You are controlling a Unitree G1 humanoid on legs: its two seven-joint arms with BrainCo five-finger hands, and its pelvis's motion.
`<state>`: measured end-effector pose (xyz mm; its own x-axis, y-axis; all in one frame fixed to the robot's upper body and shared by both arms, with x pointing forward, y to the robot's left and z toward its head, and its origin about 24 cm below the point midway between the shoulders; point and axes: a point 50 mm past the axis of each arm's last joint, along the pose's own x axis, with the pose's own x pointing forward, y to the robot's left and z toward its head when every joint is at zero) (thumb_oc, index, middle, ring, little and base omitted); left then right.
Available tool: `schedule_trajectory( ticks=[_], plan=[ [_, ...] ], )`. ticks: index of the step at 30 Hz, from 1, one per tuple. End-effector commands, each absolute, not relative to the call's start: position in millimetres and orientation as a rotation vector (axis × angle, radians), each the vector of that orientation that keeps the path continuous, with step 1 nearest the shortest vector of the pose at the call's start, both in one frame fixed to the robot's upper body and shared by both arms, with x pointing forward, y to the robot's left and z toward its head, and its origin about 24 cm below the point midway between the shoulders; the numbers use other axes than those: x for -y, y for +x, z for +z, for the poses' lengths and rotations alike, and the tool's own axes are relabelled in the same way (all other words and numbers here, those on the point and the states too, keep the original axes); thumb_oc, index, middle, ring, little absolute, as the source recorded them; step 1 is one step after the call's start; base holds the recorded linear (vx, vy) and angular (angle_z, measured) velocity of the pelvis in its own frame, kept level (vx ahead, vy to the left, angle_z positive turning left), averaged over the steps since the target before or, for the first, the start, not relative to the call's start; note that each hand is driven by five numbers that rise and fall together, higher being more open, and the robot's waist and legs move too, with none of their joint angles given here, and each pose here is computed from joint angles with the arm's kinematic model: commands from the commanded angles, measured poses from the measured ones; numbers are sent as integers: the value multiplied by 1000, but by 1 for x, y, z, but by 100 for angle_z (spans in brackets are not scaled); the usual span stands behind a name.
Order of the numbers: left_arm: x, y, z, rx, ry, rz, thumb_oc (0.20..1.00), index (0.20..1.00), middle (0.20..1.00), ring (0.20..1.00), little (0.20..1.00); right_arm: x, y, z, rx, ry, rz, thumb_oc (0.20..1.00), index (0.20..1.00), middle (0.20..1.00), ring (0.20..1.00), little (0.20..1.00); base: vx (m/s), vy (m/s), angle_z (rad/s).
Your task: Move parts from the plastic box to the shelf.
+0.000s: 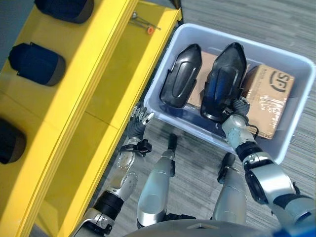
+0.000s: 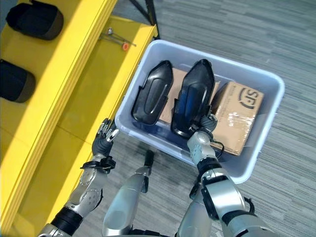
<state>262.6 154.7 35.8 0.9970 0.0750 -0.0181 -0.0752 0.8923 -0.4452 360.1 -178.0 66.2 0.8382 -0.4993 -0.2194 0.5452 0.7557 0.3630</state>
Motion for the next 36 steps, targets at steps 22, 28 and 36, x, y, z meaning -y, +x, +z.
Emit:
schedule_trajectory(
  ticks=[22, 28, 36],
  plan=[
    [-222, 215, 22, -37, -374, 162, 1000, 1000, 1000, 1000, 1000, 168, 288, 99, 215, 247, 34, 200, 200, 200, 200, 200, 67, -120, -21],
    [-226, 207, 14, -66, -381, 188, 1000, 1000, 1000, 1000, 1000, 169, 287, 101, 213, 210, 77, 200, 200, 200, 200, 200, 13, -149, -2],
    [-232, 198, 9, -77, -401, 267, 1000, 1000, 1000, 1000, 1000, 146, 293, 127, 289, 226, 231, 200, 200, 200, 200, 200, -112, -217, 25]
  ],
)
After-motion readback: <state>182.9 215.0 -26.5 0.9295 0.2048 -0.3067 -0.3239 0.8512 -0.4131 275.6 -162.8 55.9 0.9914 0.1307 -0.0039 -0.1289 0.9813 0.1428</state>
